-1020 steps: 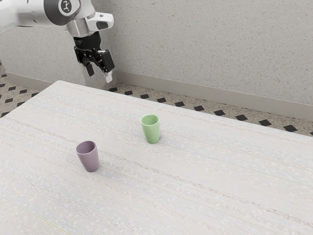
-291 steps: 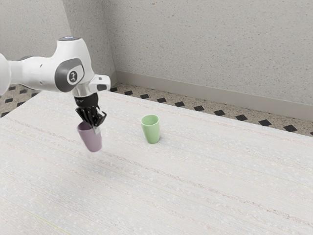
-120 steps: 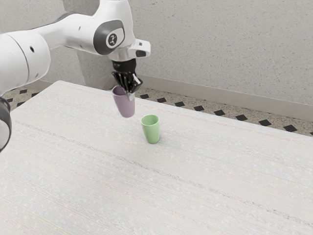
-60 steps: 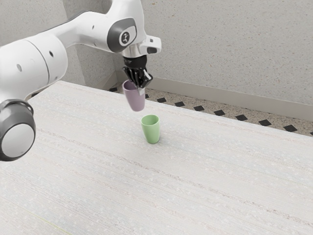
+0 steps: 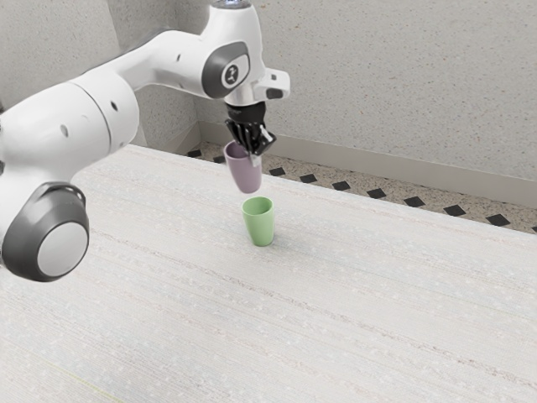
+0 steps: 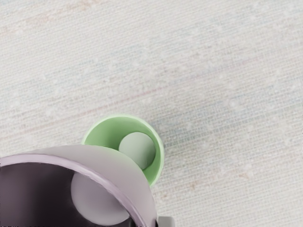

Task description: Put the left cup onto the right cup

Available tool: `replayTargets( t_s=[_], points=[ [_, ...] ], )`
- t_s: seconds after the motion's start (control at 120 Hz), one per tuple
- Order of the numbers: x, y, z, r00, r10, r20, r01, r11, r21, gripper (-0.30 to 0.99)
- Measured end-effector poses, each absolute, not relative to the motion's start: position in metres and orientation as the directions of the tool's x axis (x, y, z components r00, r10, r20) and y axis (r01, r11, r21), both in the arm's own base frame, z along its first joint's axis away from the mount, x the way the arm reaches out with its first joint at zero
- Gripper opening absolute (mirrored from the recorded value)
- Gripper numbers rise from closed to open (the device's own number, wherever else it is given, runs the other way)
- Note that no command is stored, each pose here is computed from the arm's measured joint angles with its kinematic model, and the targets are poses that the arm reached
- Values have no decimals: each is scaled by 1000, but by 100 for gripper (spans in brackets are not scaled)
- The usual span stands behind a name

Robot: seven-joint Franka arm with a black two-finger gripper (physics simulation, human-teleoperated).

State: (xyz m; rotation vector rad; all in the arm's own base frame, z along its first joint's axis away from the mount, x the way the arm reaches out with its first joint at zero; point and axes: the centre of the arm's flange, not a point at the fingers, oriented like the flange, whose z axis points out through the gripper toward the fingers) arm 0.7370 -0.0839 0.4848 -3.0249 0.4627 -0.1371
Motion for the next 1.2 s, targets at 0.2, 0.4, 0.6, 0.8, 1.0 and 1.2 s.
replayTargets(
  t_s=[0.2,0.4,0.6,0.8,1.0,1.2],
  points=[
    [741,-84,476,951,-300,79,-293,-952,-83,-9],
    [745,-85,465,952,-297,79,-292,-954,-75,-9],
    [750,-77,454,955,-285,77,-280,-957,-71,-9],
    [752,-73,447,957,-280,79,-275,-959,-70,-9],
    [755,-72,442,957,-279,84,-273,-959,-70,-9],
    [756,-73,438,957,-278,86,-272,-960,-67,-9]
  ],
)
